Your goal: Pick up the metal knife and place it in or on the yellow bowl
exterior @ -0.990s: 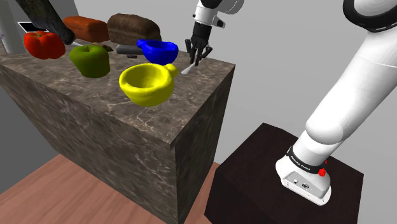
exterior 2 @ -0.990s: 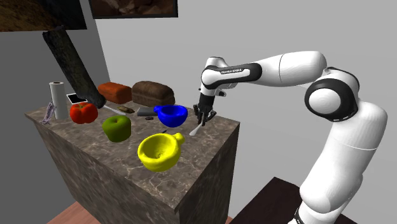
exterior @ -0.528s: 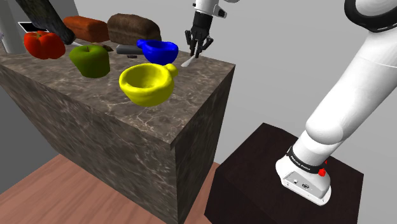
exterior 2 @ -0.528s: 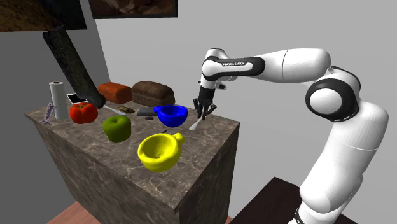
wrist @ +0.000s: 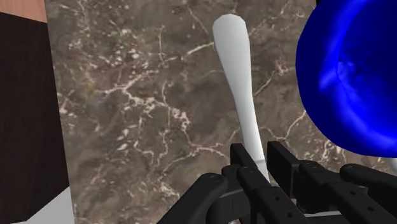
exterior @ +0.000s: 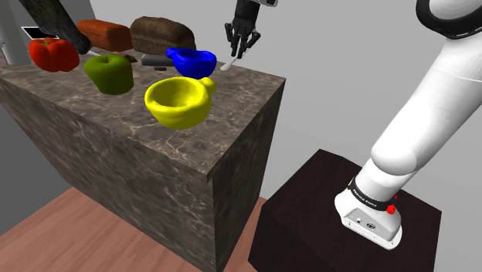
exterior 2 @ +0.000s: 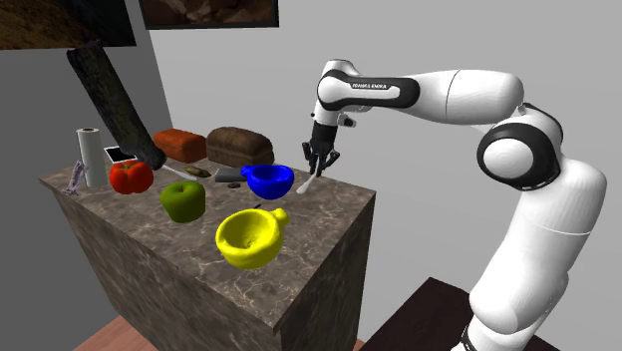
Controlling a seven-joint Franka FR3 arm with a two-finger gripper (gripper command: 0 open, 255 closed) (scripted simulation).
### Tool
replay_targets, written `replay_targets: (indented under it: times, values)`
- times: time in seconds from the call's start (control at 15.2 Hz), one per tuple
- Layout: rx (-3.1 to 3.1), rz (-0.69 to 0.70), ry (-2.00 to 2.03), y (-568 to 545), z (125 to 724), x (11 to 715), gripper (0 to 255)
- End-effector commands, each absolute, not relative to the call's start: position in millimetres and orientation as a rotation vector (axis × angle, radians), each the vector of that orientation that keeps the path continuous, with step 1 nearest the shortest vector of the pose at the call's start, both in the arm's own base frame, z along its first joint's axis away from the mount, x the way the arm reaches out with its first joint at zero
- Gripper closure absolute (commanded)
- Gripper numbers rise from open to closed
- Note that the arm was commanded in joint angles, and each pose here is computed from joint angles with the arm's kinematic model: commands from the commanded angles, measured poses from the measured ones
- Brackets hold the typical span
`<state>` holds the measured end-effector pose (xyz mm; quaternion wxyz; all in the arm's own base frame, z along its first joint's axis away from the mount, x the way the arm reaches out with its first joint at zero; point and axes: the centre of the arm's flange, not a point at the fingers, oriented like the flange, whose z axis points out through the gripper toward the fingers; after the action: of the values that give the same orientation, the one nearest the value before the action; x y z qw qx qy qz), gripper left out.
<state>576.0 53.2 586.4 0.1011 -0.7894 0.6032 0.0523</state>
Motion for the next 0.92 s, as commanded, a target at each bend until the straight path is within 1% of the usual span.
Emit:
replay_targets:
  times: [0.0,0.86]
  values:
    - [-2.332,0.155,1.782,53,596,576,255]
    - [-2.332,0.155,1.782,53,663,576,255]
